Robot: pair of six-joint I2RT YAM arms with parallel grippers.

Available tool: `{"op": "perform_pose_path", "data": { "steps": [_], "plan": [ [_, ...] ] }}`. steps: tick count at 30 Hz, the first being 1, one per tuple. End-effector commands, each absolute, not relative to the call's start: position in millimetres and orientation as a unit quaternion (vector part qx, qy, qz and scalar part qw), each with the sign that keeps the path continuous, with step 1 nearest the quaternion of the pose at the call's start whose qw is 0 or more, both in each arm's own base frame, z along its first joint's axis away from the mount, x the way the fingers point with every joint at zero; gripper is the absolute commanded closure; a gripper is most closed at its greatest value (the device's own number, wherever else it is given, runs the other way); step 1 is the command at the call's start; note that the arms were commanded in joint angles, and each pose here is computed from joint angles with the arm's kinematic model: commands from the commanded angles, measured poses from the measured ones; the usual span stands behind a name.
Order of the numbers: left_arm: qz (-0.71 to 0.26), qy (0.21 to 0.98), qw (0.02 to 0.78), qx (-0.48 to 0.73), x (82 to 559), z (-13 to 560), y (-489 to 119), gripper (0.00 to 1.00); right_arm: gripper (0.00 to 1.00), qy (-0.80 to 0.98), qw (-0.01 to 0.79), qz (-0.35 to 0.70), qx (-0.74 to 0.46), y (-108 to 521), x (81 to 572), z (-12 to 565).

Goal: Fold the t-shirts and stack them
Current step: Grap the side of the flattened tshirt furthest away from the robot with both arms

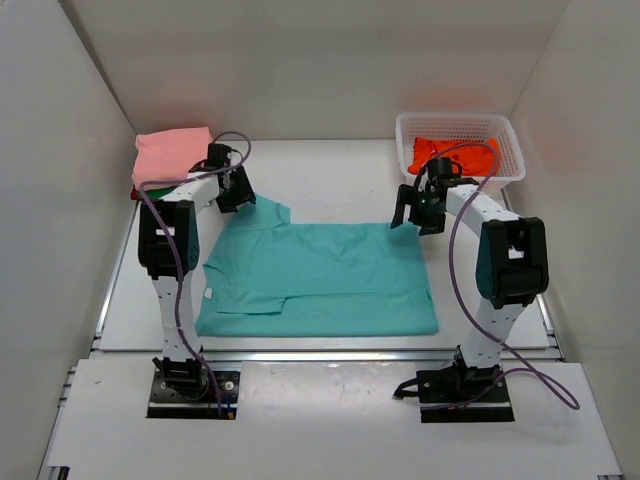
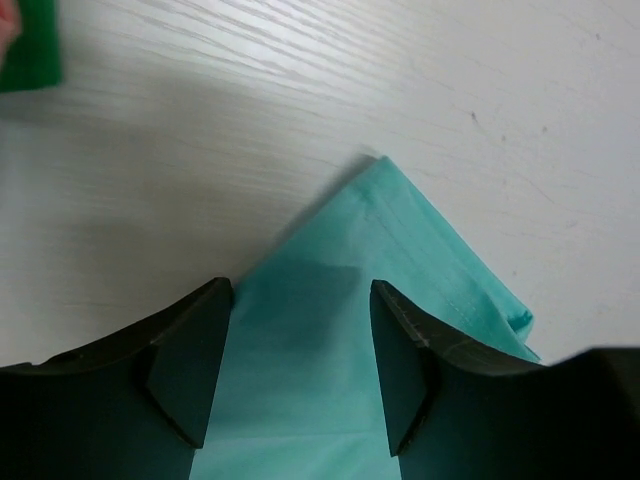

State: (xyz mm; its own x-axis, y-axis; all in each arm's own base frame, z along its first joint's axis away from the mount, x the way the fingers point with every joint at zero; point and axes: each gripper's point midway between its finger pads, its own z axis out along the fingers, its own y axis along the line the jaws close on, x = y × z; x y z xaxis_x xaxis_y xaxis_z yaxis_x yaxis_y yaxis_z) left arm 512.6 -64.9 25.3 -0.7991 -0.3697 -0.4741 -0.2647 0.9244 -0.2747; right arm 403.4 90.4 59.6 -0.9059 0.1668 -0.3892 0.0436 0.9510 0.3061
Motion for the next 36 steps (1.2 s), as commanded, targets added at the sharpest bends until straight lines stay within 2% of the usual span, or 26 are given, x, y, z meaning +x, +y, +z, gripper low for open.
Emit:
{"op": "perform_pose_path", "data": {
  "steps": [1,2,4,5,7,8,20,25,27,32,34,35,36],
  "plan": [
    [-0.094,0.954,0.239,-0.151,496.2,11.8,-79.5,0.33,0.19,0.964,0.227,0.118,0.078,75.1,419.0,65.2],
    [-0.094,0.955,0.24,-0.148,495.4,11.9,-81.4,0.35,0.19,0.963,0.23,0.113,0.08,72.2,421.7,64.9],
    [-0.095,0.957,0.231,-0.147,489.5,6.6,-84.7,0.55,0.19,0.965,0.228,0.108,0.078,73.9,426.0,59.6],
    [-0.097,0.958,0.228,-0.147,488.5,5.8,-84.9,0.62,0.19,0.966,0.225,0.104,0.079,74.0,426.0,56.1],
    [-0.106,0.956,0.229,-0.152,487.2,5.1,-85.0,0.96,0.19,0.965,0.229,0.091,0.085,72.1,431.4,51.5],
    [-0.108,0.955,0.226,-0.156,486.8,4.4,-84.5,1.0,0.19,0.966,0.226,0.088,0.091,74.1,430.3,47.8],
    [-0.113,0.954,0.224,-0.166,479.4,8.7,-71.3,1.0,0.38,0.953,0.254,0.082,0.143,63.4,462.1,34.5],
    [-0.108,0.953,0.226,-0.173,478.4,9.2,-65.3,1.0,0.55,0.949,0.241,0.121,0.161,66.9,461.1,31.4],
    [-0.11,0.953,0.227,-0.169,478.3,10.7,-68.8,1.0,0.66,0.945,0.248,0.13,0.17,68.2,463.6,35.0],
    [-0.114,0.951,0.23,-0.171,478.5,13.9,-69.0,1.0,0.63,0.94,0.256,0.141,0.176,66.8,464.2,35.7],
    [-0.118,0.951,0.23,-0.168,477.3,17.1,-70.9,1.0,0.84,0.939,0.253,0.143,0.182,60.7,464.5,31.2],
    [-0.117,0.952,0.229,-0.168,474.5,18.5,-70.7,1.0,0.88,0.938,0.257,0.145,0.181,61.7,464.8,34.6],
    [-0.113,0.951,0.231,-0.172,474.6,19.0,-66.5,1.0,0.98,0.936,0.261,0.144,0.185,58.0,466.4,35.8]
  ]
}}
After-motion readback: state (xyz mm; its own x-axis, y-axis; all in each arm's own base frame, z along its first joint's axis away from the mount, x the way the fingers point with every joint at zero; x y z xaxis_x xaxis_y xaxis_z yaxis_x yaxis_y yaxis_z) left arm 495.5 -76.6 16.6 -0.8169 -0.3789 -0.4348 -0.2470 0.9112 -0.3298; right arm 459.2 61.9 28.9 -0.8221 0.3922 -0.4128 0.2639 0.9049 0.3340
